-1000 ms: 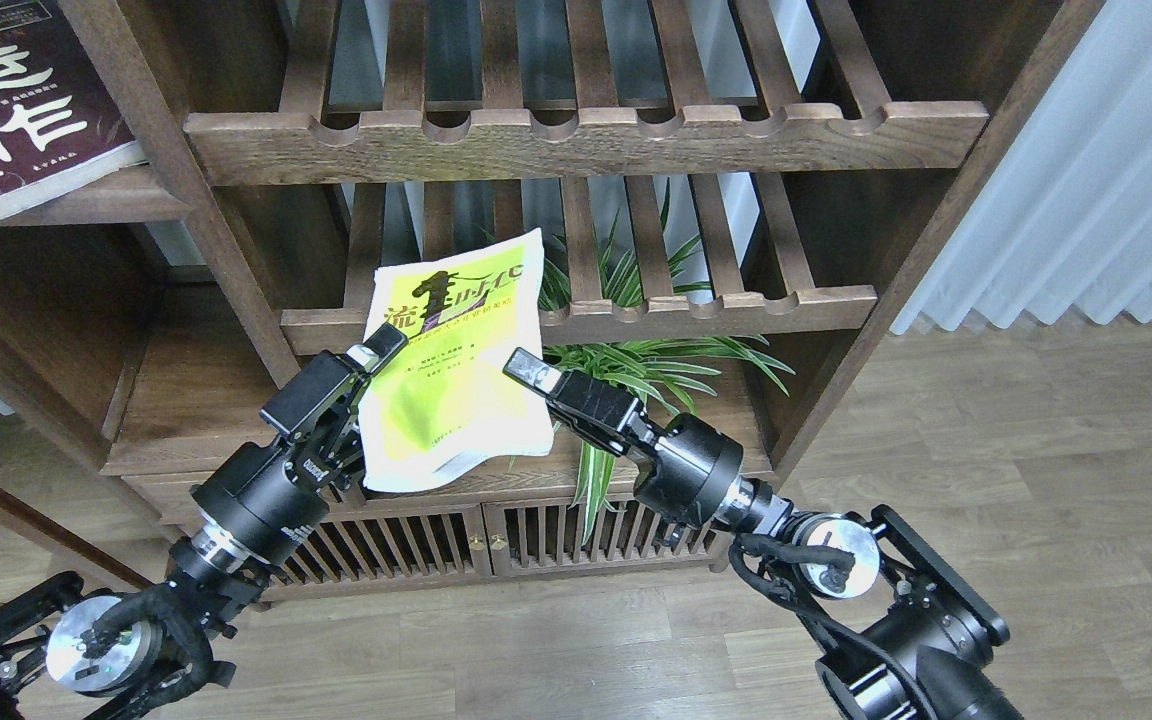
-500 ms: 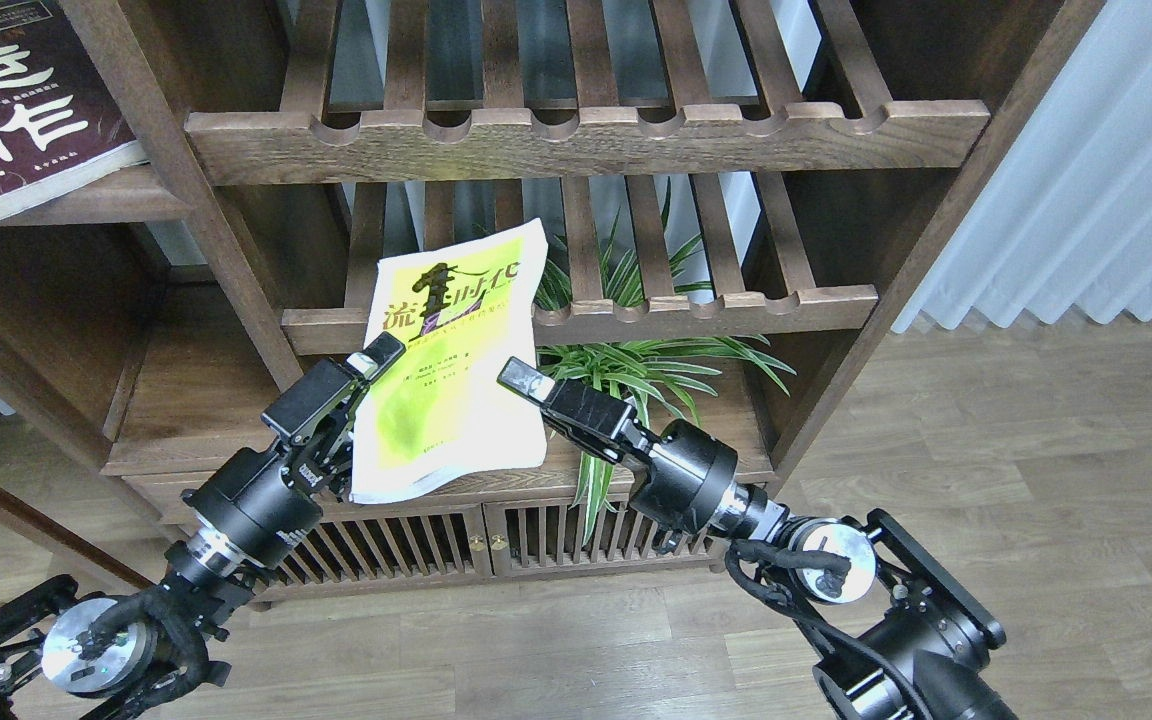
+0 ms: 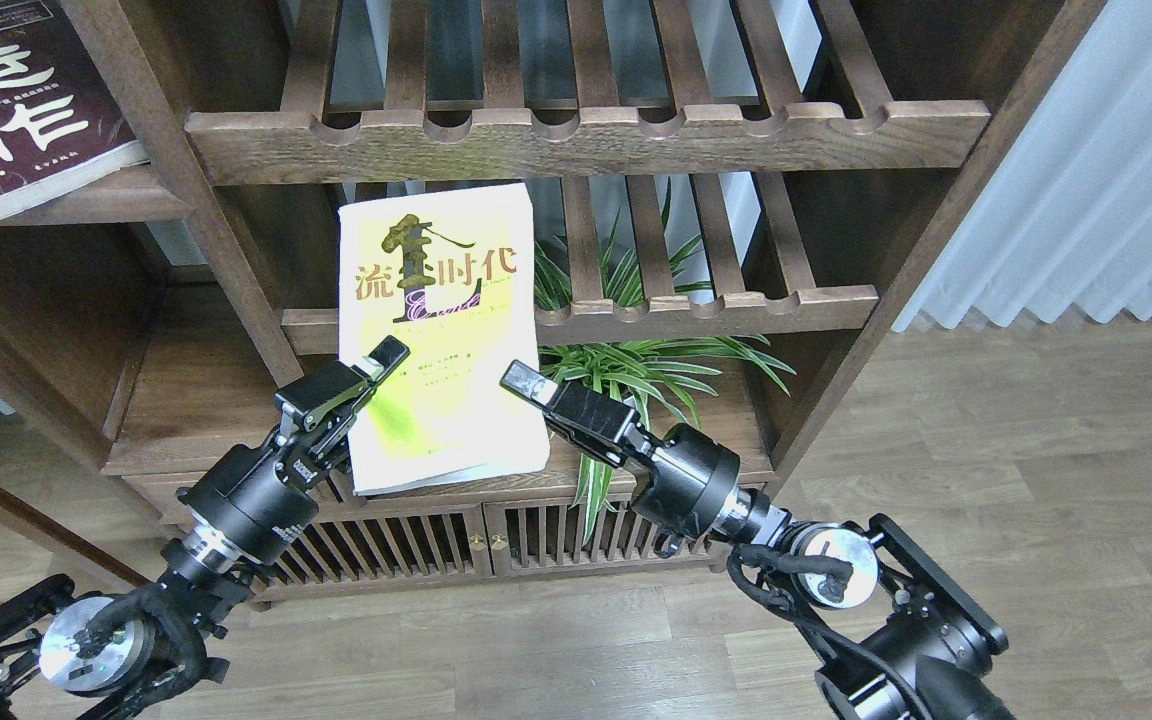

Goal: Organize books on shelf
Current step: 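Grasp the yellow-green book with the left gripper from the right gripper, then carry the yellow-green book with the left gripper to the side shelf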

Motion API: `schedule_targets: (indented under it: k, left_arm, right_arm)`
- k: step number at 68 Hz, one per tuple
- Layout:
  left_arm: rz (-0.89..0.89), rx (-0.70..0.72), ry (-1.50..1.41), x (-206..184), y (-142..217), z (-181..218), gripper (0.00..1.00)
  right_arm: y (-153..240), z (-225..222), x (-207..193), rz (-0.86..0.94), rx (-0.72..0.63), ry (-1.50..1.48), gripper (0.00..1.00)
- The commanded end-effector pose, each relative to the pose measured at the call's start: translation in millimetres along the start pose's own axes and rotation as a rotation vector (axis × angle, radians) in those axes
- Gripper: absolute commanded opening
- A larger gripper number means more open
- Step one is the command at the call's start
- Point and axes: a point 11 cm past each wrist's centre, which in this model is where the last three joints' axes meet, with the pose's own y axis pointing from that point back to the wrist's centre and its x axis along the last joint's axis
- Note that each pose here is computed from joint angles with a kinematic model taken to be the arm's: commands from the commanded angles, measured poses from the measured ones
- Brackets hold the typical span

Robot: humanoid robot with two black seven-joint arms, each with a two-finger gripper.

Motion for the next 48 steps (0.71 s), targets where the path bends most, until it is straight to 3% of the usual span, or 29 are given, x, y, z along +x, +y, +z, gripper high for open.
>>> schedule_targets:
  k: [1,7,33,48]
  left_arm:
    - [0.039,0.010,-0.058,-3,15,16,0.00]
    - [0.069,0.039,-0.114,-10,29,26,0.00]
    - [0.271,0.142,-0.378,-36,89,86,0.00]
    - [0.420,0.200,-0.605,-84,124,134,0.00]
  right_arm:
    - [1,13,8,0.037,-0.057,0.032,0.89]
    - [2,24,13,0.052,-0.084,0.018,0.99]
    - [13,42,31,0.107,-0.103,-0.036,0.99]
    - [17,42,39,0.135,-0.103,-0.042,0.99]
